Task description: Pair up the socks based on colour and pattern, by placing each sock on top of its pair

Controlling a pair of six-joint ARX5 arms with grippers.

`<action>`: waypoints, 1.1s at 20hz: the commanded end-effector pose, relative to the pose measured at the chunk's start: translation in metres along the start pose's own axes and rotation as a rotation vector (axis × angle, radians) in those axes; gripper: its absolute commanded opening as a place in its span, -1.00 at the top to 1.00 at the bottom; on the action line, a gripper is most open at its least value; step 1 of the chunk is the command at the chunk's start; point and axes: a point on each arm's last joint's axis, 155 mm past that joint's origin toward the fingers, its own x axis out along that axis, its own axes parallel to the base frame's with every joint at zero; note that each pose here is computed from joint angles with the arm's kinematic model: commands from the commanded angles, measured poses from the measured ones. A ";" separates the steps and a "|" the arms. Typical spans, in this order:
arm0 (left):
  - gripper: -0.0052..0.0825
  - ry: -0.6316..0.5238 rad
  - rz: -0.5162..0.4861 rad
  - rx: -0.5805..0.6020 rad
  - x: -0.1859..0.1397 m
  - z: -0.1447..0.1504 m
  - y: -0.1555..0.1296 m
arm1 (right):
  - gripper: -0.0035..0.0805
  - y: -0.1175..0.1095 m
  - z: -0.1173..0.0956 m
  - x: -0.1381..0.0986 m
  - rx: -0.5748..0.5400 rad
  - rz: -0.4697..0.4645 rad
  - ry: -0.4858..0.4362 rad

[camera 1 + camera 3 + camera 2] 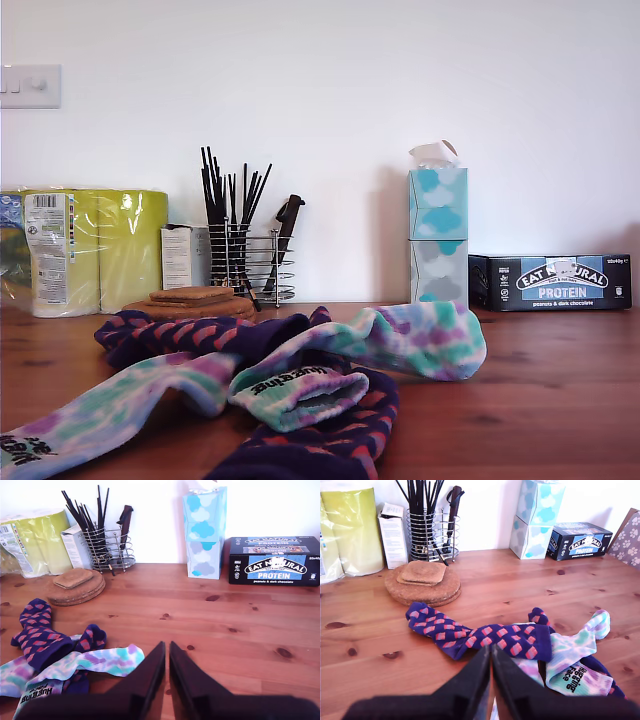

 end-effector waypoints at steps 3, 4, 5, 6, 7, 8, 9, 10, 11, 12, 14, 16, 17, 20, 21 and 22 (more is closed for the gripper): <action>0.94 -0.001 -0.017 -0.003 0.001 -0.002 -0.003 | 0.95 0.000 -0.005 0.003 0.003 0.005 0.008; 0.94 -0.001 -0.017 -0.003 0.001 -0.002 -0.003 | 0.95 0.000 -0.006 0.003 0.003 0.005 0.009; 0.94 -0.001 -0.017 -0.003 0.001 -0.002 -0.003 | 0.95 0.000 -0.006 0.003 0.003 0.005 0.009; 0.94 -0.001 -0.017 -0.003 0.001 -0.002 -0.003 | 0.95 0.000 -0.005 0.003 0.003 0.005 0.008; 0.94 -0.001 -0.017 -0.003 0.001 -0.002 -0.003 | 0.95 0.000 -0.005 0.003 0.003 0.005 0.008; 0.94 -0.001 -0.017 -0.003 0.001 -0.002 -0.003 | 0.95 0.000 -0.006 0.003 0.003 0.005 0.009; 0.94 -0.001 -0.017 -0.003 0.001 -0.002 -0.003 | 0.95 0.000 -0.005 0.003 0.003 0.005 0.008; 0.94 -0.001 -0.017 -0.003 0.001 -0.002 -0.003 | 0.95 0.000 -0.006 0.003 0.003 0.005 0.009; 0.94 -0.001 -0.017 -0.003 0.001 -0.002 -0.003 | 0.95 0.000 -0.006 0.003 0.003 0.005 0.009; 0.94 -0.001 -0.017 -0.004 0.001 -0.002 -0.003 | 0.95 0.000 -0.006 0.003 0.003 0.005 0.009; 0.94 -0.016 -0.029 -0.014 0.001 0.002 -0.005 | 0.95 0.001 -0.004 0.003 0.003 0.006 0.002; 0.94 -0.033 -0.048 -0.007 0.002 0.009 -0.008 | 0.95 0.001 0.004 0.002 -0.007 0.006 -0.021; 0.94 -0.028 -0.065 -0.009 0.002 0.011 -0.011 | 0.95 0.001 0.010 0.002 -0.010 0.007 -0.030; 0.94 0.042 -0.146 -0.012 0.011 0.008 -0.023 | 0.95 0.005 0.024 0.006 -0.004 0.038 -0.011; 0.94 0.074 -0.183 -0.003 0.016 0.005 -0.028 | 0.95 0.009 0.027 0.009 0.000 0.065 0.006; 0.94 0.106 -0.224 0.012 0.020 0.003 -0.034 | 0.95 0.012 0.031 0.012 0.006 0.086 0.027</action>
